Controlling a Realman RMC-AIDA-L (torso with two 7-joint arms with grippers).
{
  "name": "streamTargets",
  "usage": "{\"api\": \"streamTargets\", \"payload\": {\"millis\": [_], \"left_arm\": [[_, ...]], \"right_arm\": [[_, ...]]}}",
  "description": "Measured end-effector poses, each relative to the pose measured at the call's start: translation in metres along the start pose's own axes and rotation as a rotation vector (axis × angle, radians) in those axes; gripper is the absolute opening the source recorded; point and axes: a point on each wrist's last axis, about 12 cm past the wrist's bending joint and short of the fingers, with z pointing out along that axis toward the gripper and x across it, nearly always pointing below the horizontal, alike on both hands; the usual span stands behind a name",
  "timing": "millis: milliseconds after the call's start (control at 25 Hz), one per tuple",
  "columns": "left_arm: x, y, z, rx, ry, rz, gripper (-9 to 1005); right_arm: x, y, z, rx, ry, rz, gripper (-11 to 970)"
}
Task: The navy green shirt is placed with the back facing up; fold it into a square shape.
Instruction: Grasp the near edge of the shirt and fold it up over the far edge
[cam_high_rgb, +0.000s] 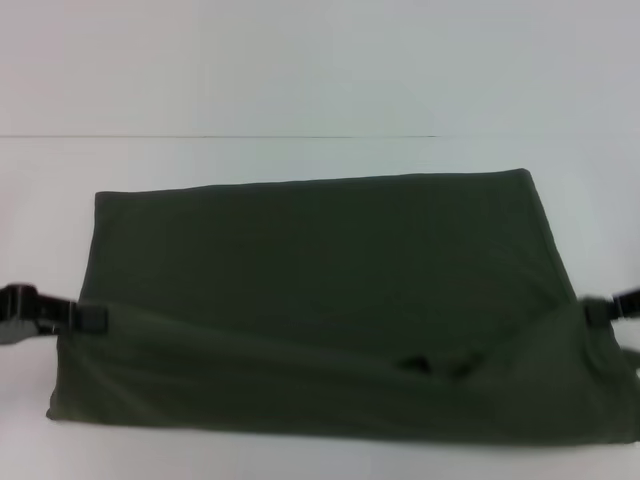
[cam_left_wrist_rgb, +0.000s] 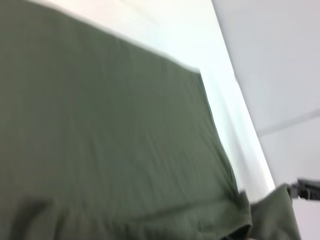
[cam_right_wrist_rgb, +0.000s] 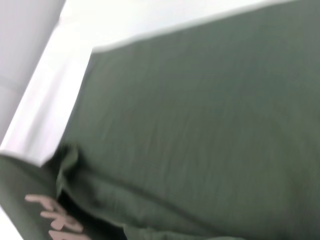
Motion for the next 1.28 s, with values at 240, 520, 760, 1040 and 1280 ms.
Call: {"api": "streamTargets", "payload": {"millis": [240, 520, 760, 1040, 1280], "left_arm": [[-0.01, 0.01, 0.013, -0.029, -0.143, -0.034, 81], [-0.02, 0.017, 0.036, -0.076, -0.276, -0.04, 83], [-0.029, 0.018, 0.053, -0.113, -0.348, -0.014, 84], [-0.037, 0.02, 0.066, -0.139, -0.461, 0.002, 86], [-0.038, 0.024, 0.076, -0.184, -0.536, 0.004, 87]], "right_arm": [[-0.016, -0.013, 0.011, 0.058, -0.181, 0.089, 22], [-0.03, -0.02, 0.027, 0.102, -0.363, 0.13, 21], [-0.042, -0.017, 0.048, 0.149, -0.462, 0.117, 21], [-0.053, -0.015, 0.063, 0.208, -0.53, 0.109, 21], [-0.055, -0.014, 0.068, 0.2, -0.629, 0.109, 25]]}}
